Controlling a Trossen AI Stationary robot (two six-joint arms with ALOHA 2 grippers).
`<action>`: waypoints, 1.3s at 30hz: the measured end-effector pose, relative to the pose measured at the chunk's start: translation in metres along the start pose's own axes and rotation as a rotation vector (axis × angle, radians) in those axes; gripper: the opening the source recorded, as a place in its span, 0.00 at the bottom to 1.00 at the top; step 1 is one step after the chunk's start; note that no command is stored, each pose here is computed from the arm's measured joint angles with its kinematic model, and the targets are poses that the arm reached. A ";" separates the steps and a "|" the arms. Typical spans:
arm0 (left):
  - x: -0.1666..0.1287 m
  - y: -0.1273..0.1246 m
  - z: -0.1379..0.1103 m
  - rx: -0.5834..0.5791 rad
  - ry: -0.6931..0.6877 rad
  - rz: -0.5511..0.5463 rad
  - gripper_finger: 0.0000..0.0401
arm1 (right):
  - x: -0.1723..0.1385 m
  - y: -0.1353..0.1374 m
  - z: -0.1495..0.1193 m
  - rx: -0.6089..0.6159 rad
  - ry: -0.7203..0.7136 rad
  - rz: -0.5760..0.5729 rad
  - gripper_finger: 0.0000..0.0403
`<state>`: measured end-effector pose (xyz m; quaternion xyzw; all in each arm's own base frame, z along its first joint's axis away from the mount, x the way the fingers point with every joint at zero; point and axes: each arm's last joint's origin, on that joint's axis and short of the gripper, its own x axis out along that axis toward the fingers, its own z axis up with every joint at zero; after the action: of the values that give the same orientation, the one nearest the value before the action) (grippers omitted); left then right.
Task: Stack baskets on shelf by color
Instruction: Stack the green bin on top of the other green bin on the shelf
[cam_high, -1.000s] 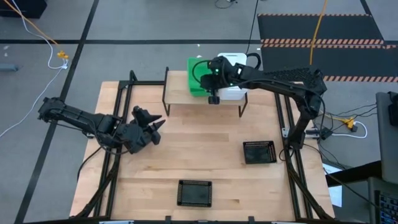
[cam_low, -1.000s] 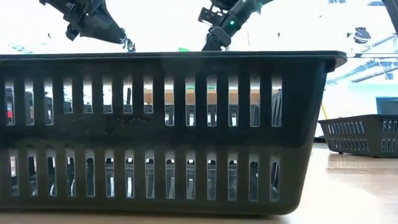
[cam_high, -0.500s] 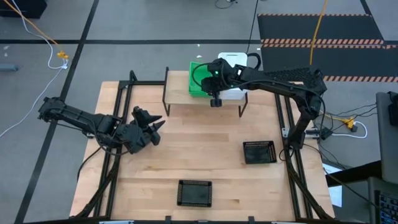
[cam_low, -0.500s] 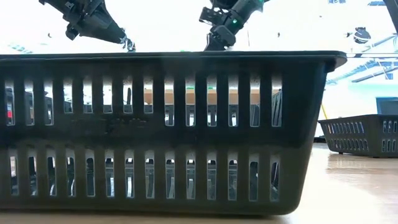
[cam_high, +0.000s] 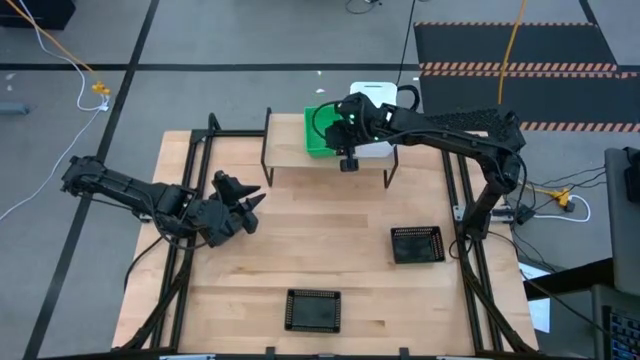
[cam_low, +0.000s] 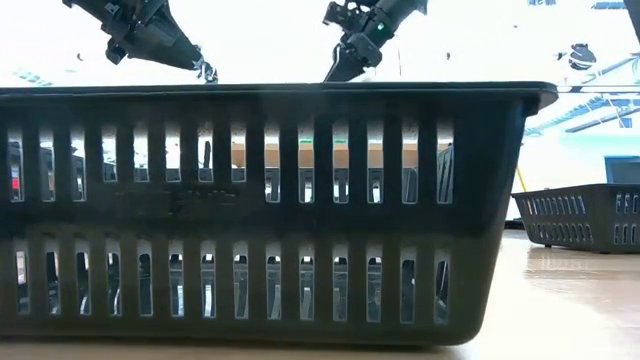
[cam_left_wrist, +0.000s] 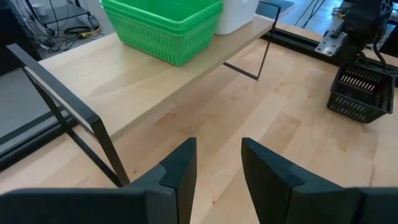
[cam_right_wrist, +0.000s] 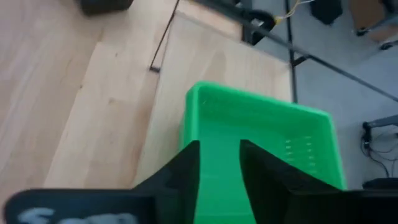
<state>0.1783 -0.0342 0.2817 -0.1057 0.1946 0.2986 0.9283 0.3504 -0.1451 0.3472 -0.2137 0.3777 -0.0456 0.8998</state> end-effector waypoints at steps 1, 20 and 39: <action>0.000 0.000 0.000 0.001 0.001 0.000 0.32 | -0.003 -0.001 0.001 0.012 -0.012 -0.008 0.30; 0.000 0.001 0.000 0.011 0.004 0.005 0.32 | 0.044 0.012 -0.008 0.008 0.051 0.003 0.49; 0.000 0.001 -0.001 0.008 0.009 0.009 0.32 | 0.049 0.014 -0.008 0.154 0.070 -0.022 0.18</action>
<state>0.1776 -0.0335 0.2807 -0.1023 0.2004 0.3016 0.9265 0.3789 -0.1472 0.3043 -0.1465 0.4019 -0.0919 0.8992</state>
